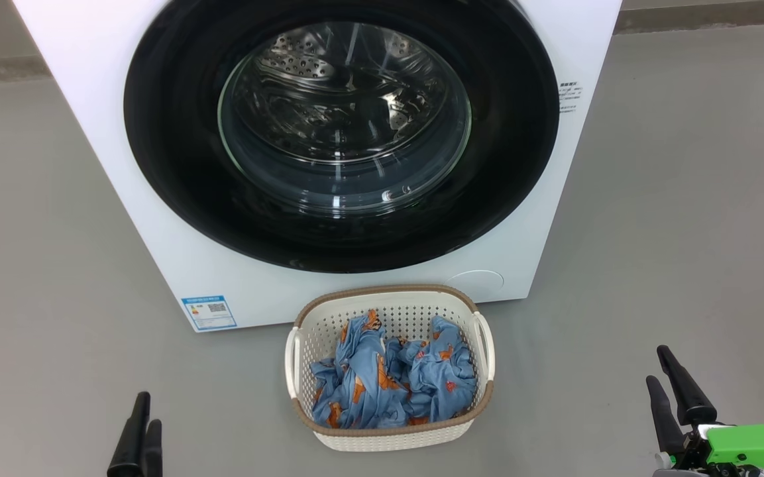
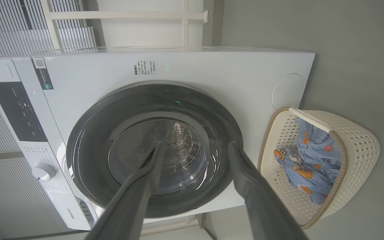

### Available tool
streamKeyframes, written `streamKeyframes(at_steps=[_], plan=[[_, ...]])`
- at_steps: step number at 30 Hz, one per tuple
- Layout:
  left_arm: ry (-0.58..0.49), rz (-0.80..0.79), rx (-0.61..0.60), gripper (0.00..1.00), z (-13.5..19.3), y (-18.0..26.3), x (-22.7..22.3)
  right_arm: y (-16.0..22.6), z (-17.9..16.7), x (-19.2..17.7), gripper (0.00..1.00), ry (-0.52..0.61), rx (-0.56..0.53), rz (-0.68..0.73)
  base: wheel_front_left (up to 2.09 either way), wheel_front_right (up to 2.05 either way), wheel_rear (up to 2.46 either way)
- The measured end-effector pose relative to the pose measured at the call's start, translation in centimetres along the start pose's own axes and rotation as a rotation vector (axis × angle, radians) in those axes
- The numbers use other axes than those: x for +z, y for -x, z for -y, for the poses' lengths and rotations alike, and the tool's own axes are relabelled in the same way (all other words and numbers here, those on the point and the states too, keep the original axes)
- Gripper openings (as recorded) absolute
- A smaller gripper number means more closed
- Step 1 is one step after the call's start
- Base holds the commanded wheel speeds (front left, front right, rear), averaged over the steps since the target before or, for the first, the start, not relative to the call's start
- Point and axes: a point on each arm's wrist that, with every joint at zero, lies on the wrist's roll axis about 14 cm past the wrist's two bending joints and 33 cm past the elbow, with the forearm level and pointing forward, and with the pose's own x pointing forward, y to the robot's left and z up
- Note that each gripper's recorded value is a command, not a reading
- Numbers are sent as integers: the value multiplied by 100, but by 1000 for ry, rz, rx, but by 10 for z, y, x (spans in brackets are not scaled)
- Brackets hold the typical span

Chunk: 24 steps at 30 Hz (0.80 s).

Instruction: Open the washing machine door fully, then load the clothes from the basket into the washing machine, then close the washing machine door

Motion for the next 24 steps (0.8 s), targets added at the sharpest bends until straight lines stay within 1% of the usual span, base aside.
streamKeyframes(at_steps=[5,10,15,17,21,24], plan=[[-29,8,-5,100,2,-1,2,0,0,1,100,18,-2,5,0,0,0],[-80,14,-10,100,5,-1,4,-2,-1,0,100,79,-3,-1,0,0,0],[-141,13,-13,100,6,-1,5,-8,-12,0,100,126,24,-4,0,0,0],[-170,16,-15,100,8,-1,7,-10,-14,-1,100,167,30,-9,0,0,0],[-224,20,-19,100,10,-2,7,-10,-13,-4,100,211,27,-17,0,0,0],[-265,25,-24,100,12,-3,9,-11,-13,-5,100,280,23,-29,0,0,0]])
